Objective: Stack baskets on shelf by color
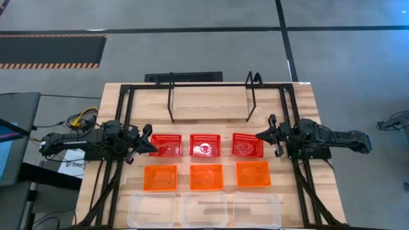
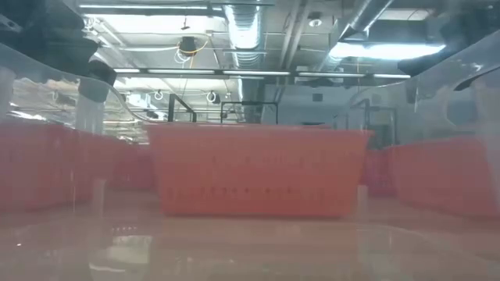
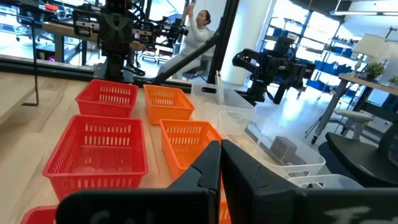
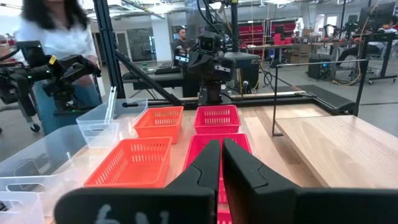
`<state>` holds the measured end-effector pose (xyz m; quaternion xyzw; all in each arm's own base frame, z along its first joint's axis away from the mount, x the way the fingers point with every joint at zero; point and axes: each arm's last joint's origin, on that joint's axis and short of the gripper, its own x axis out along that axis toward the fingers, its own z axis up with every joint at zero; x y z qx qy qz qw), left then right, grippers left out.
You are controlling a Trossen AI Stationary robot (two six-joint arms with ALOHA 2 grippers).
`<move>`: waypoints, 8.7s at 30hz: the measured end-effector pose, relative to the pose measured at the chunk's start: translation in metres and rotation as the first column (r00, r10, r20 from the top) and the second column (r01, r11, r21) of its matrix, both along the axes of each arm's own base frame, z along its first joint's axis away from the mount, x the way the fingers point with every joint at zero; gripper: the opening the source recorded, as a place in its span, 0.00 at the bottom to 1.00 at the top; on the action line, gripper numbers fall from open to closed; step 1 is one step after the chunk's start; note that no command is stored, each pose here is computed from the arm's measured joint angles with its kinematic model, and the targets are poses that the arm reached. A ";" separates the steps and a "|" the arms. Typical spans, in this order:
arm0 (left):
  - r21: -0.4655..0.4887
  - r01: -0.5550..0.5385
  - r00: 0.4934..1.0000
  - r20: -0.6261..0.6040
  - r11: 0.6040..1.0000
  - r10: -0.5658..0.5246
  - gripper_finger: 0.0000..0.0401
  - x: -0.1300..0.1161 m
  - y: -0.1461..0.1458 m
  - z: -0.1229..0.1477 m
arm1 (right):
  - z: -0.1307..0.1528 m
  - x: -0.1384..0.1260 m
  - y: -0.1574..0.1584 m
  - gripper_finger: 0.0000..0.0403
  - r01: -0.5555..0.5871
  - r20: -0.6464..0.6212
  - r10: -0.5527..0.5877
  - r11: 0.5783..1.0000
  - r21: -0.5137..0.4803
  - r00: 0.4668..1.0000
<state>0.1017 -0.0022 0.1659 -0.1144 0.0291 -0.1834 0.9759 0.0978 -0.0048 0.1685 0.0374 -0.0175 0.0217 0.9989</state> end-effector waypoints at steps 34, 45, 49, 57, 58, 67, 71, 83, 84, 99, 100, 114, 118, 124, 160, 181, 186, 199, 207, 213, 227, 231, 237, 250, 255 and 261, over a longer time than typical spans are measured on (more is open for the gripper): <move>0.001 -0.102 0.995 -0.003 0.995 0.102 0.00 0.001 0.003 0.000 | 0.000 0.000 0.000 0.10 0.000 0.000 0.000 1.000 0.000 1.000; -0.002 -0.160 0.987 -0.010 0.987 0.160 0.00 0.001 0.004 -0.001 | 0.000 0.000 0.000 0.10 0.000 0.000 0.000 1.000 0.000 1.000; -0.080 -0.211 0.977 -0.043 0.974 0.208 0.00 0.002 0.006 -0.001 | 0.000 0.000 0.000 0.10 0.000 0.000 0.000 1.000 0.000 1.000; -0.429 -0.402 0.915 -0.159 0.809 0.370 0.00 0.002 0.012 0.001 | 0.000 0.000 0.000 0.10 0.000 0.000 0.000 1.000 0.000 1.000; -0.439 -0.416 0.909 -0.164 0.797 0.384 0.00 0.002 0.012 0.001 | 0.000 0.000 0.000 0.10 0.000 0.000 0.000 1.000 0.000 1.000; -0.444 -0.465 0.883 -0.166 0.766 0.439 0.00 0.002 0.014 0.001 | 0.000 0.000 0.000 0.10 0.000 0.000 0.000 1.000 0.000 1.000; -0.434 -0.469 0.881 -0.162 0.769 0.445 0.00 0.002 0.014 0.001 | 0.000 0.000 0.000 0.10 0.000 0.000 0.000 1.000 0.000 1.000; -0.434 -0.469 0.881 -0.163 0.769 0.445 0.00 0.002 0.014 0.001 | 0.000 0.000 0.000 0.10 0.000 0.000 0.000 1.000 0.000 1.000; -0.434 -0.469 0.880 -0.163 0.769 0.445 0.00 0.002 0.014 0.001 | 0.000 0.000 0.000 0.10 0.000 0.000 0.000 1.000 0.000 1.000; -0.479 -0.495 0.864 -0.181 0.725 0.471 0.00 0.002 0.015 0.001 | 0.036 -0.009 -0.006 0.10 0.120 0.341 -0.180 0.974 0.190 0.923; -0.479 -0.503 0.858 -0.181 0.719 0.480 0.00 0.002 0.016 0.001 | 0.040 -0.011 -0.006 0.10 0.114 0.384 -0.193 0.969 0.218 0.903; -0.477 -0.518 0.849 -0.180 0.710 0.498 0.00 0.001 0.016 0.001 | 0.085 -0.021 -0.008 0.16 0.251 -0.010 -0.275 0.862 0.439 0.961; -0.476 -0.518 0.849 -0.180 0.711 0.498 0.00 0.001 0.016 0.001 | 0.094 -0.024 -0.010 0.21 0.475 -0.358 -0.344 0.786 0.395 0.868; -0.474 -0.497 0.863 -0.179 0.726 0.473 0.00 0.002 0.015 0.001 | 0.085 -0.012 -0.011 0.32 0.701 -0.715 -0.306 0.622 0.350 0.629; -0.474 -0.457 0.887 -0.180 0.753 0.426 0.00 0.002 0.014 0.001 | -0.007 0.093 -0.009 0.03 0.852 -0.989 0.050 0.502 0.147 0.141; -0.449 -0.457 0.889 -0.211 0.768 0.406 0.00 0.002 0.013 -0.003 | 0.223 0.143 -0.028 0.01 0.470 -0.834 -0.222 0.881 0.050 0.505; -0.448 -0.441 0.897 -0.209 0.777 0.388 0.00 0.002 0.013 -0.003 | 0.252 0.170 -0.062 0.01 0.335 -0.892 -0.229 0.938 -0.094 0.391; -0.422 -0.442 0.897 -0.197 0.792 0.395 0.00 0.002 0.013 -0.003 | 0.211 0.239 -0.182 0.01 0.040 -0.932 -0.091 0.996 -0.081 0.350; -0.419 -0.445 0.896 -0.203 0.792 0.396 0.00 0.002 0.013 -0.003 | 0.155 0.245 -0.231 0.01 0.028 -0.980 -0.020 0.999 -0.014 0.196; -0.410 -0.452 0.892 -0.219 0.792 0.396 0.00 0.002 0.013 -0.005 | 0.119 0.252 -0.253 0.01 -0.014 -0.990 0.013 1.000 0.011 0.138; -0.407 -0.452 0.892 -0.218 0.794 0.397 0.00 0.002 0.013 -0.005 | 0.072 0.245 -0.292 0.01 -0.022 -1.000 -0.014 1.000 -0.014 -0.010; -0.407 -0.452 0.892 -0.218 0.794 0.396 0.00 0.002 0.013 -0.005 | 0.073 0.236 -0.300 0.01 0.003 -1.000 -0.017 1.000 -0.017 -0.015; -0.406 -0.453 0.892 -0.218 0.794 0.397 0.00 0.002 0.013 -0.005 | 0.068 0.237 -0.304 0.01 0.009 -1.000 -0.013 1.000 -0.012 0.017; -0.377 -0.451 0.892 -0.206 0.809 0.402 0.00 0.002 0.013 -0.005 | 0.065 0.243 -0.300 0.21 0.055 -0.999 -0.026 0.998 -0.024 0.021; -0.377 -0.452 0.892 -0.206 0.809 0.402 0.00 0.002 0.013 -0.005 | 0.075 0.244 -0.297 0.23 0.043 -0.997 -0.058 0.997 -0.056 0.045; -0.378 -0.452 0.892 -0.207 0.808 0.402 0.00 0.002 0.013 -0.005 | 0.111 0.243 -0.277 0.23 0.046 -0.987 -0.127 0.991 -0.123 0.099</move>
